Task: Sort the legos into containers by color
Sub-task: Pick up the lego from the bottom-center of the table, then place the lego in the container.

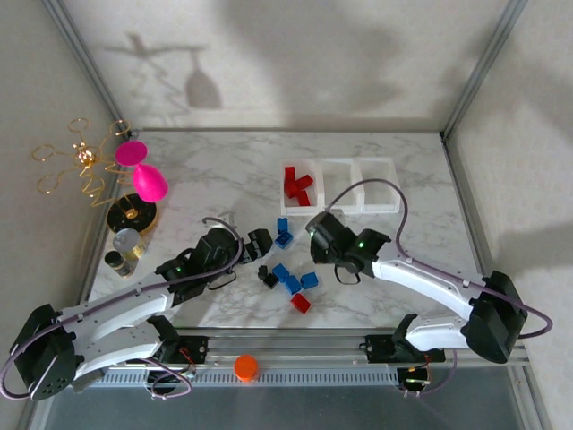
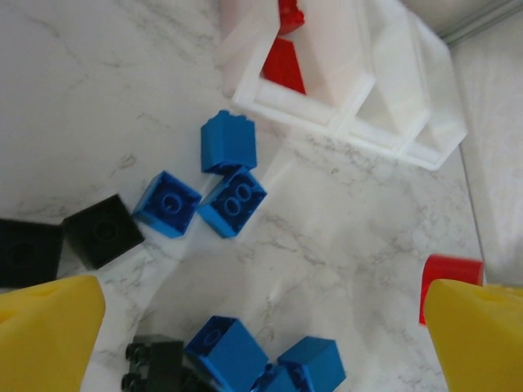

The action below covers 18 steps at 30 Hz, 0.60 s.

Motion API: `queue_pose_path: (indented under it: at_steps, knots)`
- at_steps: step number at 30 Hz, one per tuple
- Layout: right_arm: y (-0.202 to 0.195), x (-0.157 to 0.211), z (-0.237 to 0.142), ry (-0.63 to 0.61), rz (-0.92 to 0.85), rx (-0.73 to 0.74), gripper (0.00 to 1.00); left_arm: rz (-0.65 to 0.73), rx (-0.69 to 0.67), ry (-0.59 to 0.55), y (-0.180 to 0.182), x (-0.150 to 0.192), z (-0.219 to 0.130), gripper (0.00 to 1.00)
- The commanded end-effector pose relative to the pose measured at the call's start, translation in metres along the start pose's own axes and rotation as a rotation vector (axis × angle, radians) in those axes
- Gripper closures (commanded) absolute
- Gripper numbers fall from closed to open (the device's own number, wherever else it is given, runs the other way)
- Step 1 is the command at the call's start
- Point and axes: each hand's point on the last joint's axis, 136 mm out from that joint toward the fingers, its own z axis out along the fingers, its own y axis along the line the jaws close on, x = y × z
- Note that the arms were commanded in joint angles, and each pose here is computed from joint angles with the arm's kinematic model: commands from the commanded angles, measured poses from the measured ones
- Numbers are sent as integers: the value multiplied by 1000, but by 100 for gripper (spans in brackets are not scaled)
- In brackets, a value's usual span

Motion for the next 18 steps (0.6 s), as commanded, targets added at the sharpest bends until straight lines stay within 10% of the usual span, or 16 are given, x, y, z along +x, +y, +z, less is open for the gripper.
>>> queue_pose_path:
  at_steps: [1, 18]
  knots:
    - [13, -48, 5, -98, -53, -36, 76, 27, 24, -61, -20, -20, 1, 0]
    - [10, -172, 129, -194, -91, 101, 73, 36, -44, -158, -17, -67, 5, 0]
